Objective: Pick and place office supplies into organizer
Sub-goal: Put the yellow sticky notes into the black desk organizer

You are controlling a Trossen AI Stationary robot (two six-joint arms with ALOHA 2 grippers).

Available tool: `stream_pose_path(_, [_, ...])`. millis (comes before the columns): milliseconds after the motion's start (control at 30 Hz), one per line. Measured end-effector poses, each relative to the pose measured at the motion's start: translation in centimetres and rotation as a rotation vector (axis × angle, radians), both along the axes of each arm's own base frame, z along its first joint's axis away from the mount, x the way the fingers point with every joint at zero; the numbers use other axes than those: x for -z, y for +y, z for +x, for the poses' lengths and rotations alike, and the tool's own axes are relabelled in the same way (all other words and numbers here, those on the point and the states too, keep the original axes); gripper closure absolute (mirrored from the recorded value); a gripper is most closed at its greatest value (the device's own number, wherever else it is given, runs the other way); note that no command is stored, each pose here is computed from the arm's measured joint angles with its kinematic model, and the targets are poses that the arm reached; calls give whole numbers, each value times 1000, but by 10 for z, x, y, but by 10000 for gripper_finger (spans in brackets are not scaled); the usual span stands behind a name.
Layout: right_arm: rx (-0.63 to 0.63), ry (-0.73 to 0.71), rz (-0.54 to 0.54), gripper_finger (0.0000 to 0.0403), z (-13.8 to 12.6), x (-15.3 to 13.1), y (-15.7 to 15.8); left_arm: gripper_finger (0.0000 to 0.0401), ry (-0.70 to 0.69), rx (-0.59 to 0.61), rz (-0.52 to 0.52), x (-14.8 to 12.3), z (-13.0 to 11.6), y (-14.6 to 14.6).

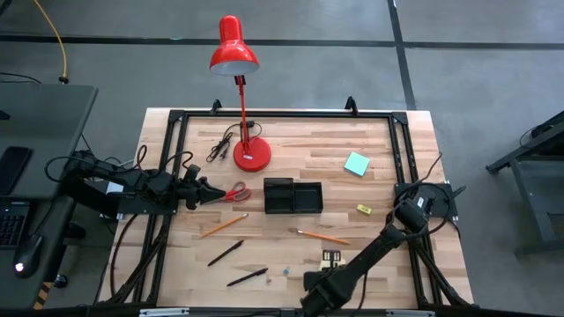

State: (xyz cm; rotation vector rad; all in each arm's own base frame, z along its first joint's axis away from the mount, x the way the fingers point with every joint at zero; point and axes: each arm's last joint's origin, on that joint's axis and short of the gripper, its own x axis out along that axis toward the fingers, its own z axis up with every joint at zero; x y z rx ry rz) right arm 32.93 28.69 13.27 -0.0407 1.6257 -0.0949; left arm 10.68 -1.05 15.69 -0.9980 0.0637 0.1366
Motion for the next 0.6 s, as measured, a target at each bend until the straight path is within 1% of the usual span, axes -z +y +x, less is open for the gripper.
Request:
stream_pose_path(167, [-13,-4,6,401,3,-5,1,327,0,3,9,0,0,0])
stream_pose_path(267, [-27,-50,-42,402,7,-17,4,327,1,2,10,0,0,0])
stream_pose_path(467, [1,-116,-66,402,19,-41,-1,327,3,5,28,0,0,0])
stream_pose_path(600, [19,-79,-126,402,17,-47,-7,327,3,6,28,0,0,0])
